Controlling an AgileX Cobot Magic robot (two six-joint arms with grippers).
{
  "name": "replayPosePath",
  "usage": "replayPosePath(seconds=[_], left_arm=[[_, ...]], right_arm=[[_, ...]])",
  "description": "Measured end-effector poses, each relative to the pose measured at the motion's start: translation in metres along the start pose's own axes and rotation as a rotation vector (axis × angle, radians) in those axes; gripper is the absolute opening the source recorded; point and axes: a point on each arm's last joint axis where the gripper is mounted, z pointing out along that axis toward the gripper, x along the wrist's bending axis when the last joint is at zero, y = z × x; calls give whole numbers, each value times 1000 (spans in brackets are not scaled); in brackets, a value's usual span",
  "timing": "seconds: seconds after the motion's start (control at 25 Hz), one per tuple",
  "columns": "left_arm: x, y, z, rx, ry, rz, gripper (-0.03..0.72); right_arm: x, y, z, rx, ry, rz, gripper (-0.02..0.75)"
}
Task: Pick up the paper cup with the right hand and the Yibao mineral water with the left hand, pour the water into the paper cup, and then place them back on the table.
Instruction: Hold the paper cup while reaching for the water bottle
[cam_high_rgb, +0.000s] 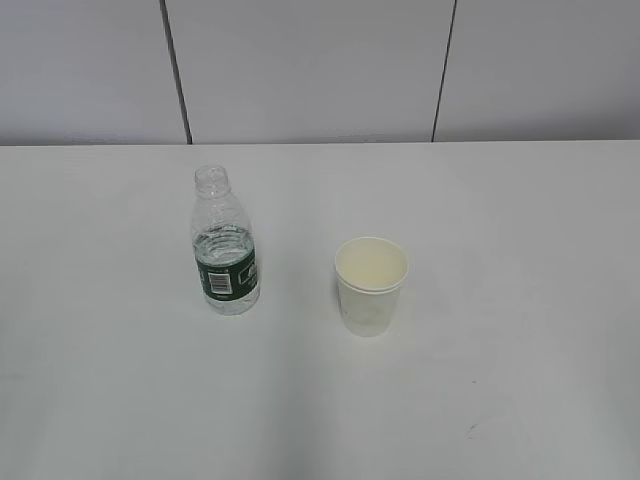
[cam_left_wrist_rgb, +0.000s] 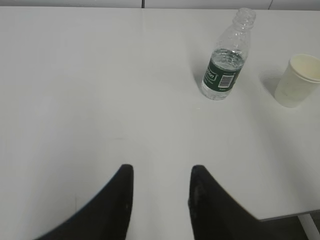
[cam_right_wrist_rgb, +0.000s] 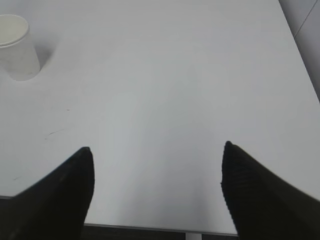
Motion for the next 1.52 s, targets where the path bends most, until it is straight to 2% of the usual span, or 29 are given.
replayPosePath(seconds=[1.08,1.16,1.32,1.36,1.44,1.52], left_arm=[[0,0,0,0,0,0,251],[0,0,0,0,0,0,306],[0,0,0,0,0,0,566],[0,0,0,-2,0,0,603],[-1,3,-2,-31,-8,-3,627],[-3,14,-4,-138,-26,-13,629]], right_arm=[[0,0,0,-2,0,0,587],[0,0,0,-2,0,0,587],[0,1,-1,-9,-1,0,587],[0,3,-2,-24,-2,-3,587],[-1,10,-4,-96,-7,-6,587],[-2,21,-7,-214,-12,-5,587]])
